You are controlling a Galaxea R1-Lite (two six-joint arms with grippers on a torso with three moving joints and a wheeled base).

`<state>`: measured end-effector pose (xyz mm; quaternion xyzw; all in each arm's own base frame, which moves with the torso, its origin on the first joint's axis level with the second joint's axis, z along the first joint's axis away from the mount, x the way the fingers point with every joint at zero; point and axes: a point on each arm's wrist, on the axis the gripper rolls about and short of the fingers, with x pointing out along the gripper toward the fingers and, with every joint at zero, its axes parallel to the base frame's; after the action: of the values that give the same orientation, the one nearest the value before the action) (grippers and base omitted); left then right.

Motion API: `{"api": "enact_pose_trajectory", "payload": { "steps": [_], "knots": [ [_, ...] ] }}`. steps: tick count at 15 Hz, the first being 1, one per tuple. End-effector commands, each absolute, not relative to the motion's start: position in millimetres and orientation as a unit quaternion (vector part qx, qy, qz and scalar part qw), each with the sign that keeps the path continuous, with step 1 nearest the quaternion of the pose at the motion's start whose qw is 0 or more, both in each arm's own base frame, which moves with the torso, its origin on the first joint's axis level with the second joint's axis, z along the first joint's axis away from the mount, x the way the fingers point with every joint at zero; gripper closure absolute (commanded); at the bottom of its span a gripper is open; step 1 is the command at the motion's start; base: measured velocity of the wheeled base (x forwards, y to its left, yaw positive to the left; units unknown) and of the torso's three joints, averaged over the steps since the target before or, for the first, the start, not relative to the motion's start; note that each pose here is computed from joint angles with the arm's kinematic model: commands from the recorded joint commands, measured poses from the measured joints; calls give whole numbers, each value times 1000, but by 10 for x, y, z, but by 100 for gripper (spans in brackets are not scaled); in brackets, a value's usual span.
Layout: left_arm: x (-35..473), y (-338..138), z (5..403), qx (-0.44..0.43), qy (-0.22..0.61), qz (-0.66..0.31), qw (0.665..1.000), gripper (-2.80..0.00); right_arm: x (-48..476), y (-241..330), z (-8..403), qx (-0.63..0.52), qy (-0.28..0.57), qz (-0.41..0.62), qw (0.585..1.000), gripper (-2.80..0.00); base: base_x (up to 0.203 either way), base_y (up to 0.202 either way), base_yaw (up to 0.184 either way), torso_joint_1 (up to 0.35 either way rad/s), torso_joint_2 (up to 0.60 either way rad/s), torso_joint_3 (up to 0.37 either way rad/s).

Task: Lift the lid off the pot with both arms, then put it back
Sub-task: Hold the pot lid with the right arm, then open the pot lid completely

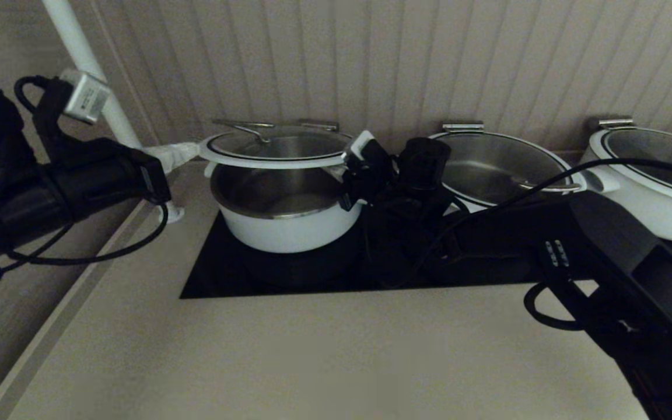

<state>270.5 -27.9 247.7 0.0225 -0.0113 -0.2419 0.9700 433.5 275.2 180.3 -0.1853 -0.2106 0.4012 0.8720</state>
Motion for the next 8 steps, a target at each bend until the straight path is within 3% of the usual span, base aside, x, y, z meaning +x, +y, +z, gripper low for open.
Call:
{"api": "enact_pose_trajectory", "payload": {
  "steps": [1, 8],
  "knots": [
    [2520, -259, 2403, 21, -2, -242, 970, 0, 4324, 2750, 1832, -186, -217, 401, 871, 0, 0, 0, 0, 0, 0, 0],
    [2542, -269, 2056, 14, 54, -246, 968, 0, 4332, 2754, 1882, -185, -225, 398, 870, 0, 0, 0, 0, 0, 0, 0]
  ]
}}
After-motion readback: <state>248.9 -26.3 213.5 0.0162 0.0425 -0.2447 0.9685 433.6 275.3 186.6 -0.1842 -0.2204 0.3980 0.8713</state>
